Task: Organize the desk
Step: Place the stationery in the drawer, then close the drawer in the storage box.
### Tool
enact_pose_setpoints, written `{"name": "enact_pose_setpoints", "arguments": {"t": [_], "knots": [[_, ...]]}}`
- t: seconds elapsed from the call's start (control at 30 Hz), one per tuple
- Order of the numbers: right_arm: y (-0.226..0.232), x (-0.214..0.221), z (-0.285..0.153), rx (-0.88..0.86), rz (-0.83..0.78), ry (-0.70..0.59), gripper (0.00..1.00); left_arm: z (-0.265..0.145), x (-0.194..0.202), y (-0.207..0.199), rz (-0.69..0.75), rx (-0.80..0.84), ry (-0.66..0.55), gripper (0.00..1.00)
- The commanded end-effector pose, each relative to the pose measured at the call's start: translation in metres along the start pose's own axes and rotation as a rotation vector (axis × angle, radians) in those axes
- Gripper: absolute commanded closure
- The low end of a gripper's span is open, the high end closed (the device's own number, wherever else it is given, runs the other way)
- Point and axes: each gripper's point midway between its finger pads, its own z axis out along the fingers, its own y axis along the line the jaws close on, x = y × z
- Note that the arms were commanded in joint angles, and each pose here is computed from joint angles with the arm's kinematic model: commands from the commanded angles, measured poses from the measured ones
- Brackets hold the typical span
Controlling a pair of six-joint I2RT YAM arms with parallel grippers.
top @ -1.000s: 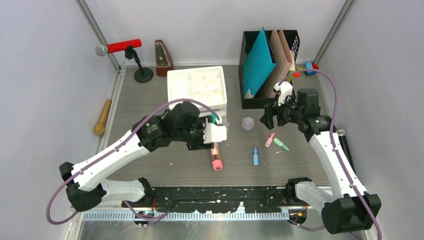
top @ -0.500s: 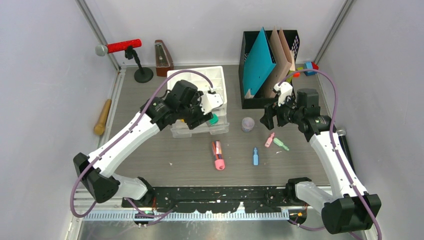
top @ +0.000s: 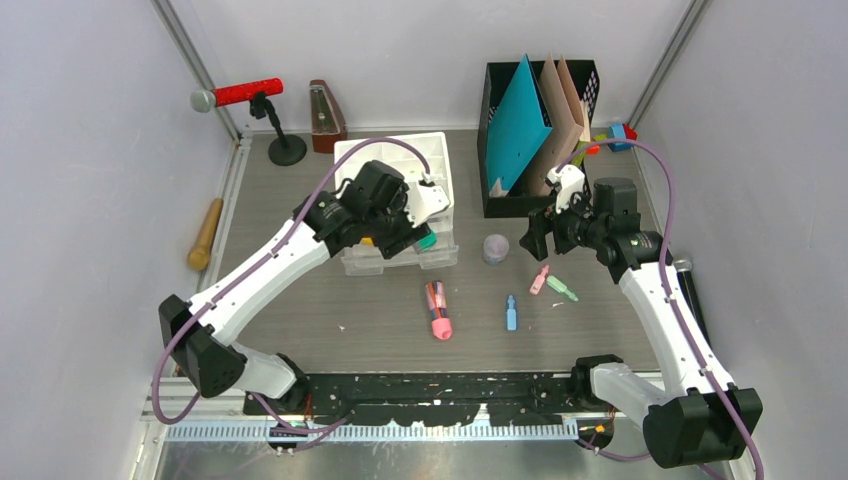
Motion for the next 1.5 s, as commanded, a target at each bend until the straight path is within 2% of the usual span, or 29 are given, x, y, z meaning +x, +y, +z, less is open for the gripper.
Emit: {"name": "enact_pose_setpoints", "arguments": {"t": [0.0, 0.13, 0.27, 0.4, 0.6, 0.77, 0.93, 1.07, 1.2, 1.47], "knots": [[0.001, -0.005, 0.000, -0.010, -0.018, -0.019, 0.17, 0.004, -0.002, 0.006, -0.027, -0.028, 0.002, 0.45], [0.000, -0.005, 0.000, -0.010, -0.018, -0.019, 0.17, 0.007, 0.003, 0.008, -0.041, -0.041, 0.028, 0.36], [0.000, -0.004, 0.001, -0.010, -0.015, -0.014, 0.17, 0.004, 0.004, 0.010, -0.047, -0.056, 0.033, 0.22], [0.000, -0.003, 0.001, -0.011, -0.014, -0.012, 0.17, -0.006, -0.001, 0.010, -0.054, -0.057, 0.018, 0.17], [0.000, -0.004, 0.001, -0.012, -0.014, -0.012, 0.17, -0.028, -0.010, 0.010, -0.055, -0.062, -0.041, 0.16], [0.000, -0.003, 0.002, -0.014, -0.013, -0.010, 0.17, -0.043, -0.011, -0.011, -0.028, 0.020, -0.124, 0.16], [0.001, -0.003, 0.002, -0.018, -0.012, -0.009, 0.17, -0.055, -0.002, -0.049, 0.051, 0.187, -0.204, 0.17], [0.001, -0.002, 0.002, -0.022, -0.013, -0.004, 0.17, -0.065, 0.012, -0.098, 0.153, 0.410, -0.281, 0.16], [0.002, 0.000, 0.003, -0.027, -0.013, 0.002, 0.17, -0.059, 0.026, -0.120, 0.228, 0.488, -0.292, 0.16], [0.003, 0.000, 0.002, -0.030, -0.017, 0.002, 0.17, -0.017, 0.037, -0.113, 0.256, 0.465, -0.205, 0.15]]}}
